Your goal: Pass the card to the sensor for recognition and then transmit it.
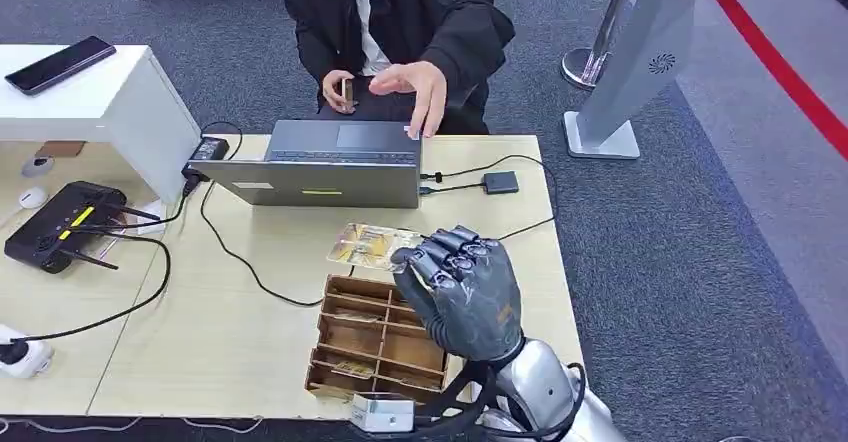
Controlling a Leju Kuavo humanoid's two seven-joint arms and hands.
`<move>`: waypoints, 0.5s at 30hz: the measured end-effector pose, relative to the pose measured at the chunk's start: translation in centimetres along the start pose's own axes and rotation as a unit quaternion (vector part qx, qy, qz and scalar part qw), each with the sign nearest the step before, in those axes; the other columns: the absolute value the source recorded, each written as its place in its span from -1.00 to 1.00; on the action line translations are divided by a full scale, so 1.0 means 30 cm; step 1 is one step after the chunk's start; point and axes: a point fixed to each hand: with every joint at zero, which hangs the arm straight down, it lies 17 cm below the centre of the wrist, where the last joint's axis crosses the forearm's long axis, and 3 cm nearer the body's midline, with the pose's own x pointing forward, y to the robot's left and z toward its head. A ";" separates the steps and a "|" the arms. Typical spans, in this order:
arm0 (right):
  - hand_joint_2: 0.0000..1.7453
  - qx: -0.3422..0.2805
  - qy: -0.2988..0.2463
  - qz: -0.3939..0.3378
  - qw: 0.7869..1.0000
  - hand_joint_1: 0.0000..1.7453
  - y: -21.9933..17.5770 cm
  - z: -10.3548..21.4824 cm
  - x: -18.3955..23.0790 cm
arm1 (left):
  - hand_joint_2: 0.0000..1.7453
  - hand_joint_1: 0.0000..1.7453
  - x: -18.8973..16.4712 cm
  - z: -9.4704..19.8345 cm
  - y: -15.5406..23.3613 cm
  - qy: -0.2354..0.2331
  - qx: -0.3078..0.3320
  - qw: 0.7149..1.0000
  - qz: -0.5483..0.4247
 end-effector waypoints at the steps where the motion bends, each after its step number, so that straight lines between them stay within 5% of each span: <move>1: 1.00 0.001 0.001 0.002 1.000 1.00 0.001 -0.005 -0.004 | -1.00 -1.00 0.001 0.000 -0.001 -0.001 -0.001 1.000 -0.002; 15: 1.00 0.051 0.026 0.036 0.998 1.00 0.112 -0.082 -0.124 | -1.00 -1.00 0.038 -0.007 -0.017 -0.008 -0.018 0.999 -0.038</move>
